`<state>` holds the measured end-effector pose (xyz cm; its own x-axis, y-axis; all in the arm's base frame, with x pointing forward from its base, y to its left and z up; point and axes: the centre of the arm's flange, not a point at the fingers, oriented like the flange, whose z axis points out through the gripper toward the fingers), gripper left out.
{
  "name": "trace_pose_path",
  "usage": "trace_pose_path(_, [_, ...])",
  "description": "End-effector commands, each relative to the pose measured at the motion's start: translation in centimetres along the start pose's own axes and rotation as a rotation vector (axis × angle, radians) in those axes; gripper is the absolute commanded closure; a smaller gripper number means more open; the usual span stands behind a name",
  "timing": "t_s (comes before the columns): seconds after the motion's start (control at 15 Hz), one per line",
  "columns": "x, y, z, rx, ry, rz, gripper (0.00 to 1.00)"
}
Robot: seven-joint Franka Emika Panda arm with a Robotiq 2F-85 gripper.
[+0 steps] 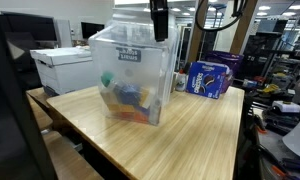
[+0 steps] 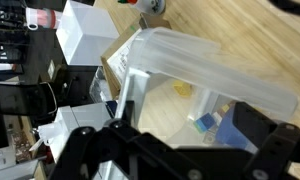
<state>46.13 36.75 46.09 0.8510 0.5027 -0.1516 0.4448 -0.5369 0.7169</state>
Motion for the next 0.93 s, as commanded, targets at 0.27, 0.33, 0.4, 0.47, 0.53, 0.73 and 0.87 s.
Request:
trace_pose_path(0.27, [1.2,1.1,0.1,-0.063,-0.026,0.036,0.0])
trace_pose_path(0.33, [1.4,1.6,0.0,-0.072,-0.029,0.044,0.0])
trace_pose_path(0.4, [1.4,1.8,0.0,-0.076,-0.03,0.049,0.0])
trace_pose_path(0.47, [1.6,2.5,0.3,-0.088,-0.032,0.059,0.0])
trace_pose_path(0.53, [1.6,2.9,0.5,-0.099,-0.034,0.067,0.0])
trace_pose_path(0.73, [1.7,4.6,1.5,-0.132,-0.046,0.101,0.0])
trace_pose_path(0.87, [1.7,5.7,2.4,-0.126,-0.056,0.118,0.0])
